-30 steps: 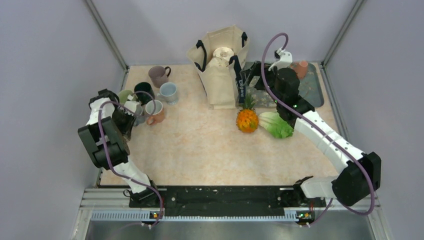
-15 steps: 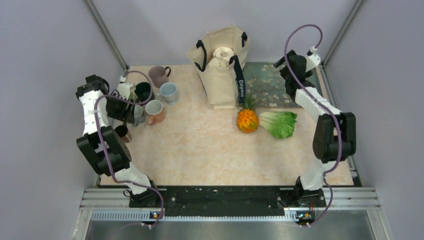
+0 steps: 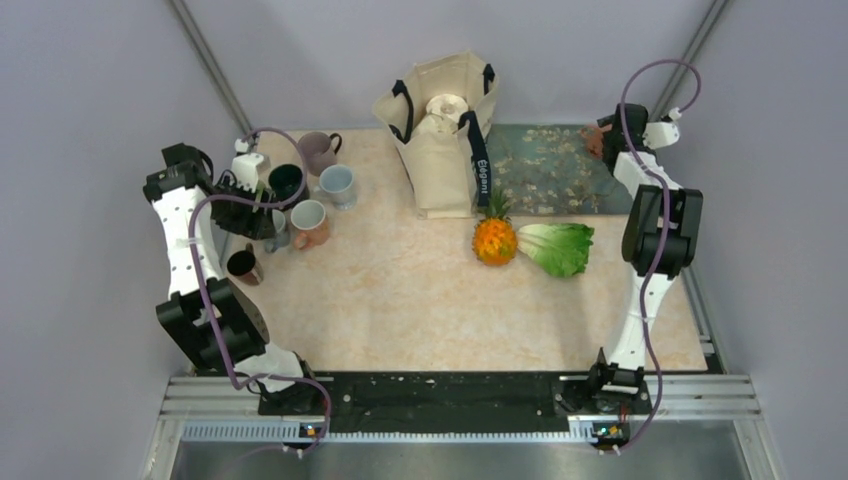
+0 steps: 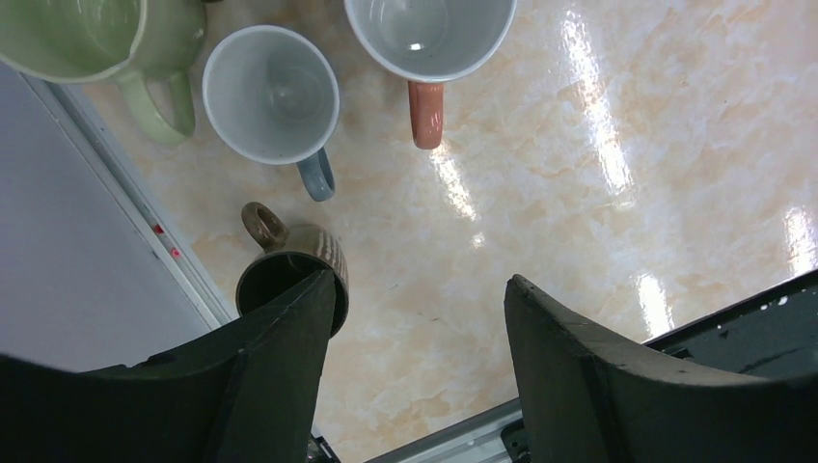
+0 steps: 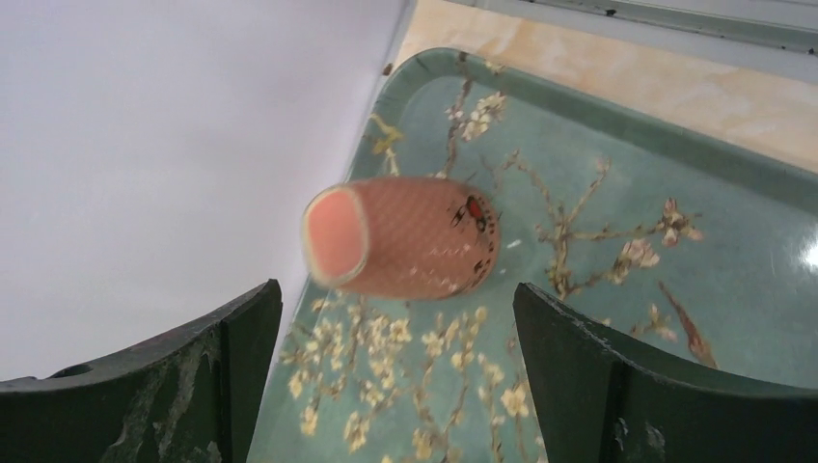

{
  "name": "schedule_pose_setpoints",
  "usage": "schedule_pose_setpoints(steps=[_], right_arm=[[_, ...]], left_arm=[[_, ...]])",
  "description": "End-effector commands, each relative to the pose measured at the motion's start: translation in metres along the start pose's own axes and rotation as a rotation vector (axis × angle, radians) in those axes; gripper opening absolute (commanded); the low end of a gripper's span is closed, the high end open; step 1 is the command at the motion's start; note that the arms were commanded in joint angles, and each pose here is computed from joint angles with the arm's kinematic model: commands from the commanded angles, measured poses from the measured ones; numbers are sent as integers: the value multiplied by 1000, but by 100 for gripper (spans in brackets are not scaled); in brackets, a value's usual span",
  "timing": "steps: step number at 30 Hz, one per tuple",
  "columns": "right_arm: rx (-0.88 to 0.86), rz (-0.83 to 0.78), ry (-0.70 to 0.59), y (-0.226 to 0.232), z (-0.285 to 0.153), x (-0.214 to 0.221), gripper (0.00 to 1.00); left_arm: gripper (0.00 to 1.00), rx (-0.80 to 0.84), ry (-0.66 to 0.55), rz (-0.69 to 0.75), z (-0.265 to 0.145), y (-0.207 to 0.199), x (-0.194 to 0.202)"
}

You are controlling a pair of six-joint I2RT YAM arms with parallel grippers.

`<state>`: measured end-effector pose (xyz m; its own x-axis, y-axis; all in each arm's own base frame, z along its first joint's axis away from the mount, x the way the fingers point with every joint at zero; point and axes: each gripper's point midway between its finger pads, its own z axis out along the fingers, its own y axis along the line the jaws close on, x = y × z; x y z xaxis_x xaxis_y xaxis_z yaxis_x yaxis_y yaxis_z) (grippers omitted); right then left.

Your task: Turn the mug right side up

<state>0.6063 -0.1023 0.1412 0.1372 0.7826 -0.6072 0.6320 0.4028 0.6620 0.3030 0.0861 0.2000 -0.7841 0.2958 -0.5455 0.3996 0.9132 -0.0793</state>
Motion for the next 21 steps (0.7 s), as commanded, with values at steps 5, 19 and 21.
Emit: schedule_pose_setpoints(steps=[5,19,21], right_arm=[[-17,8,67,8,38,12,84],[7,-118,212,-52,-4,42,78],[-2,-167,231,-59,-17,44,78]], left_arm=[[70,-5,-94,17,-16,-4,-30],[70,26,-124,21,-19,-12,-36],[70,27,-127,26,-18,-12,-36]])
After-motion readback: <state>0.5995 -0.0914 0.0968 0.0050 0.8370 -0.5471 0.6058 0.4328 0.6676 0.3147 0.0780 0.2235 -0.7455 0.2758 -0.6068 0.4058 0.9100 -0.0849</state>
